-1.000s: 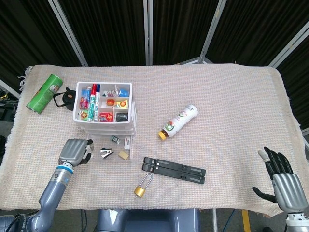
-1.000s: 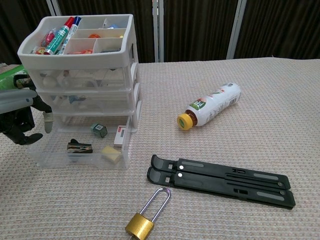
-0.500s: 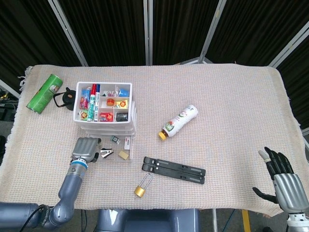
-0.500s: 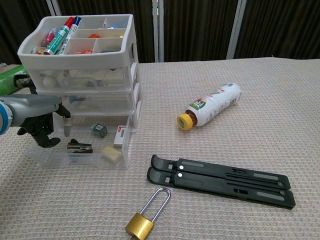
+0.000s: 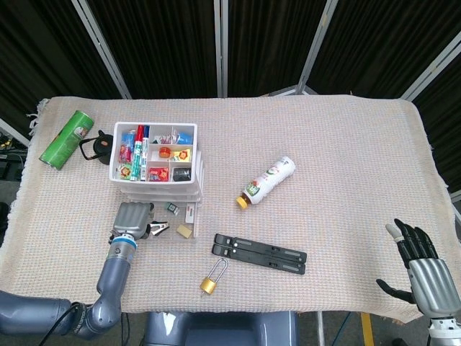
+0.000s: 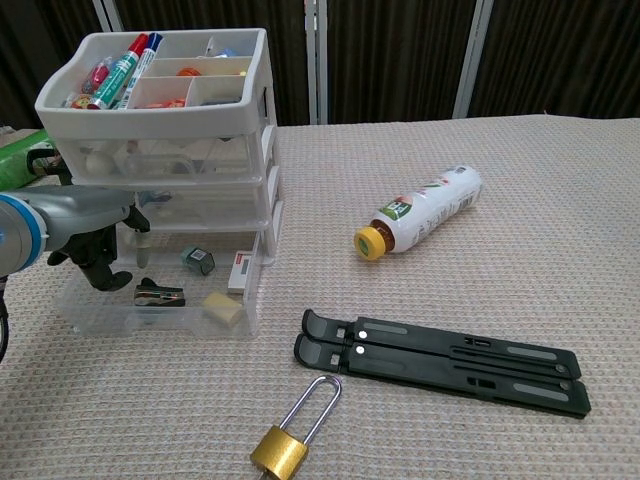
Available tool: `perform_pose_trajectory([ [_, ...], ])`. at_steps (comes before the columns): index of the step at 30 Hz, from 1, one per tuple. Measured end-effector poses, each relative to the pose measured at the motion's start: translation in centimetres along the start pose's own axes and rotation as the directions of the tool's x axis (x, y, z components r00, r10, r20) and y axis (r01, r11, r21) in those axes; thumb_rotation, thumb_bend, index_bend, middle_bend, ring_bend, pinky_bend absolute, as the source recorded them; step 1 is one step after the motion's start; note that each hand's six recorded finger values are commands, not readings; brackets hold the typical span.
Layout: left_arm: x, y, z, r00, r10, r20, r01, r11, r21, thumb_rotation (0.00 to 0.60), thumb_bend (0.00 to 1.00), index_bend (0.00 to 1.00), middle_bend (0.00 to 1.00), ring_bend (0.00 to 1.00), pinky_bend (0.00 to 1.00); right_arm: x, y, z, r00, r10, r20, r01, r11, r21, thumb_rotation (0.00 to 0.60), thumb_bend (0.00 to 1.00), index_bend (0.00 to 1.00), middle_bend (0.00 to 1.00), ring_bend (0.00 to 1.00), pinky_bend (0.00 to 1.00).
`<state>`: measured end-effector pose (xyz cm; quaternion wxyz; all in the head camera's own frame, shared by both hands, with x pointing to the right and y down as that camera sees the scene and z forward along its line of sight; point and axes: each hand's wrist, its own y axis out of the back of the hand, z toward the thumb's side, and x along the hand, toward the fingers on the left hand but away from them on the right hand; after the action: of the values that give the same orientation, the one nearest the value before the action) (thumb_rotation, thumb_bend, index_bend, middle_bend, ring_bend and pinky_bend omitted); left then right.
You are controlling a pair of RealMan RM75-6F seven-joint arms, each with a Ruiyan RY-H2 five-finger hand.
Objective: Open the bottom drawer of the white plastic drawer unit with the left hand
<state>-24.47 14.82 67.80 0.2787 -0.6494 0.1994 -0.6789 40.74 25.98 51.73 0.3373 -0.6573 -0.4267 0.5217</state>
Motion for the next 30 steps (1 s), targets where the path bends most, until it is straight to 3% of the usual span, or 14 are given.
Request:
perform_pose_trajectory([
  [6,0.2,0.0,0.2,1.000,0.012,-0.011,-0.012,1.000,0.006,0.600,0.39,0.46,0.95,0.92,0.73,0.0,0.0,0.0,1.000,-0.001,-0.002,0.001,1.000,-0.002,0.600,0.00,0.00,0.00,0.00,0.00],
  [30,1.5,-0.6,1.0,0.999,0.012,-0.053,-0.009,0.999,0.042,0.600,0.39,0.49,0.95,0.92,0.73,0.1,0.0,0.2,1.000,0.003,-0.013,-0.003,1.000,-0.021,0.600,0.00,0.00,0.00,0.00,0.00],
])
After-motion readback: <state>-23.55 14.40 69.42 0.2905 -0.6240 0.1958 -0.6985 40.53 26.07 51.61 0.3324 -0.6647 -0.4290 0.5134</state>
